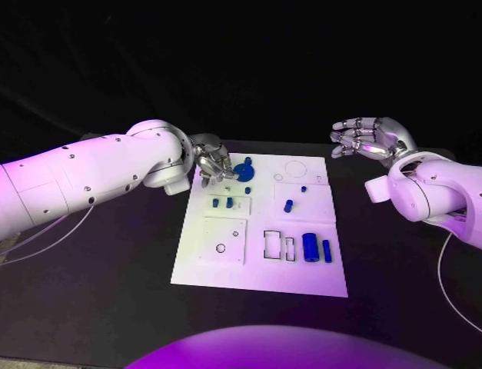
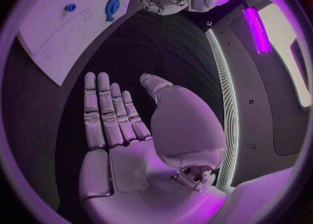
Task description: Assemble the parts on the task board
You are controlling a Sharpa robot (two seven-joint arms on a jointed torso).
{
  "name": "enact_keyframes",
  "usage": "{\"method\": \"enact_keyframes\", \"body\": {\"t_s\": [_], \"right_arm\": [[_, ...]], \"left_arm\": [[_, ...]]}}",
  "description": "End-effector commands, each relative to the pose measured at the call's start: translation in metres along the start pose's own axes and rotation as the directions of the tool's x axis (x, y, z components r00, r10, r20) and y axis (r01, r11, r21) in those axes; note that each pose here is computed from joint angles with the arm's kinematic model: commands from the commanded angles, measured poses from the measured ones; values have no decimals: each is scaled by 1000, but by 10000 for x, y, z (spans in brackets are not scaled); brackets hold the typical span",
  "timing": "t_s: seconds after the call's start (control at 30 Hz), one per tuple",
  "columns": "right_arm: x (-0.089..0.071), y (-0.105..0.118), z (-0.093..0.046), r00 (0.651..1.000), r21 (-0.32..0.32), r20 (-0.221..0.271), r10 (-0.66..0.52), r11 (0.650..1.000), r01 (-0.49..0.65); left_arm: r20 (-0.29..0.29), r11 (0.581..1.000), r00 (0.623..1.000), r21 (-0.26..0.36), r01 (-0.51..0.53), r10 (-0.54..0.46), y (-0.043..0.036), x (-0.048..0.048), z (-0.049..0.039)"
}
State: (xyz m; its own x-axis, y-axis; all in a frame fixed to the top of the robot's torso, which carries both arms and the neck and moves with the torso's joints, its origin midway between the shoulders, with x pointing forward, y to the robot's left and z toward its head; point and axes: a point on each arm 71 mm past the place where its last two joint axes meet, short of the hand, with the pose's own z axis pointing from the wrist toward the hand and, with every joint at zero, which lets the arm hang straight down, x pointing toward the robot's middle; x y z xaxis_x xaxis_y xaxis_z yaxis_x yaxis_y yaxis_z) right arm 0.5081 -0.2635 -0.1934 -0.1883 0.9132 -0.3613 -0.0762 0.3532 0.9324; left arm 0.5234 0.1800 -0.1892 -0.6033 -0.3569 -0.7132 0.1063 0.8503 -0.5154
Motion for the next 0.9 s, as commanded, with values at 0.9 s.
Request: {"method": "enact_keyframes", "body": {"t_s": [0.9], "right_arm": [[19, 8, -6, 1000, -11, -15, 5, 1000, -5]], "left_arm": [[185, 871, 913, 279, -404, 364, -234, 359, 242]]}}
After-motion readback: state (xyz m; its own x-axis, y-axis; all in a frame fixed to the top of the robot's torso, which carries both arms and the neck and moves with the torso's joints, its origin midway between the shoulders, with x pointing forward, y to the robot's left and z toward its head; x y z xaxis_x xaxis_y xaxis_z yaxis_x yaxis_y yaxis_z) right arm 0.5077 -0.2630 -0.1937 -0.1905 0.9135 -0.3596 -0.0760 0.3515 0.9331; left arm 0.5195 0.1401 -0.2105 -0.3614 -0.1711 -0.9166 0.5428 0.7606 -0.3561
